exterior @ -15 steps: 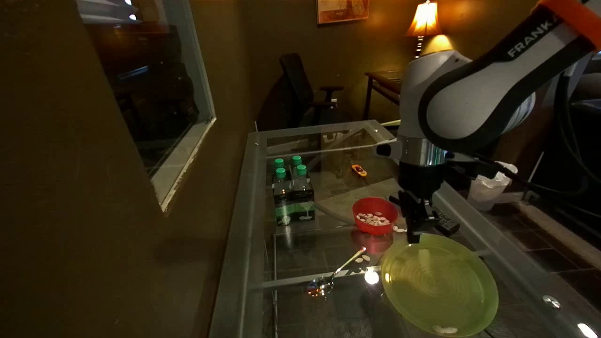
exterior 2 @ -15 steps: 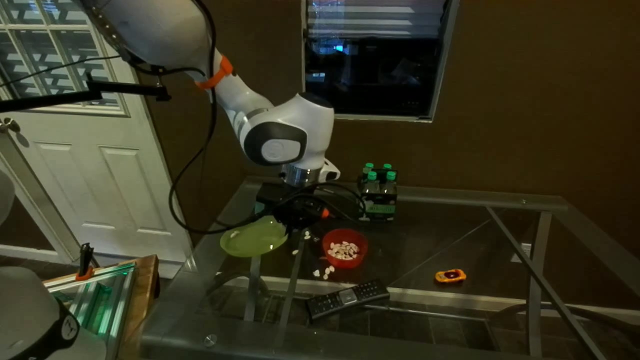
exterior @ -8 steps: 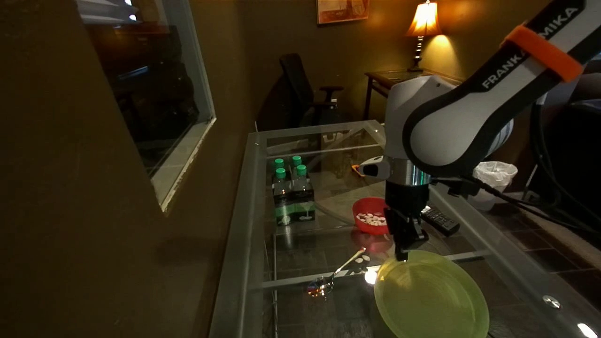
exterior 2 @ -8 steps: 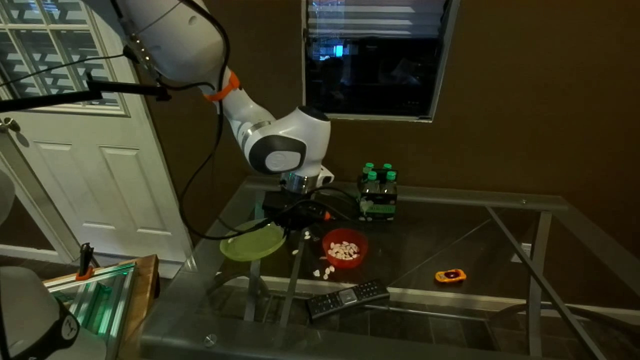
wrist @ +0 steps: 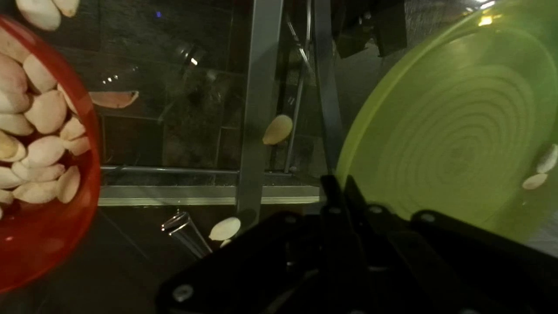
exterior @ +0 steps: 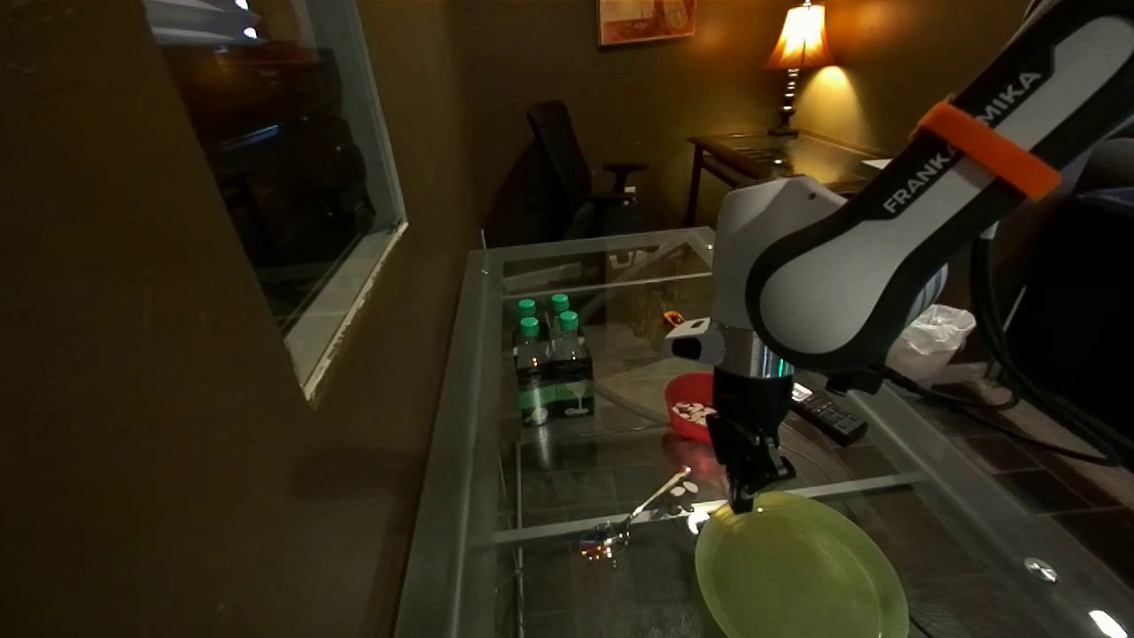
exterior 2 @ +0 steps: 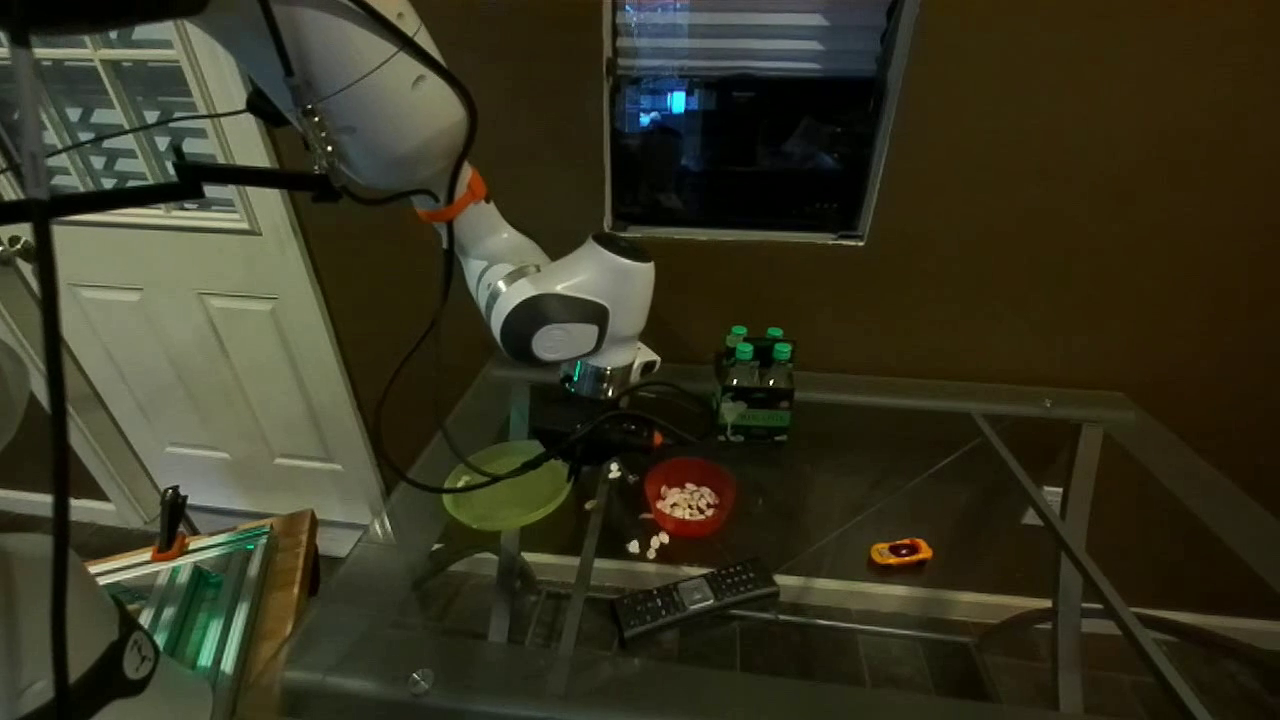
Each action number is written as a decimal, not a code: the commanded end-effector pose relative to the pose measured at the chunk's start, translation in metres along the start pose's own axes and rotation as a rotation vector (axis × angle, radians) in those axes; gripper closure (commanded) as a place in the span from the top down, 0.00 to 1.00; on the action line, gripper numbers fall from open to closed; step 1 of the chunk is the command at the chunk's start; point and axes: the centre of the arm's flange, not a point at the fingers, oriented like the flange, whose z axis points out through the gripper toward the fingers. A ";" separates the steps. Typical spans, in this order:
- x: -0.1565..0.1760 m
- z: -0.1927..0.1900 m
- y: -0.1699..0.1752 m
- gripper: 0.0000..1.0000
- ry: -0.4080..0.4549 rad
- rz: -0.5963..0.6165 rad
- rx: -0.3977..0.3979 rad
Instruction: Pour the contents on the yellow plate into the red bowl.
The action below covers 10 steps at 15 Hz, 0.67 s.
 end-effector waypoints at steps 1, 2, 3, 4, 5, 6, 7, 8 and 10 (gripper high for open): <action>0.002 0.006 0.006 0.30 0.017 -0.039 -0.031; 0.002 0.002 0.005 0.35 0.021 -0.040 -0.050; 0.003 -0.002 0.005 0.41 0.033 -0.042 -0.063; 0.004 -0.010 0.006 0.49 0.033 -0.036 -0.088; 0.005 -0.020 0.005 0.55 0.029 -0.027 -0.111; 0.006 -0.030 0.002 0.63 0.025 -0.015 -0.119; 0.006 -0.041 -0.002 0.69 0.005 0.015 -0.112; 0.004 -0.054 -0.007 0.76 -0.012 0.083 -0.100; -0.008 -0.077 -0.015 0.90 -0.036 0.217 -0.095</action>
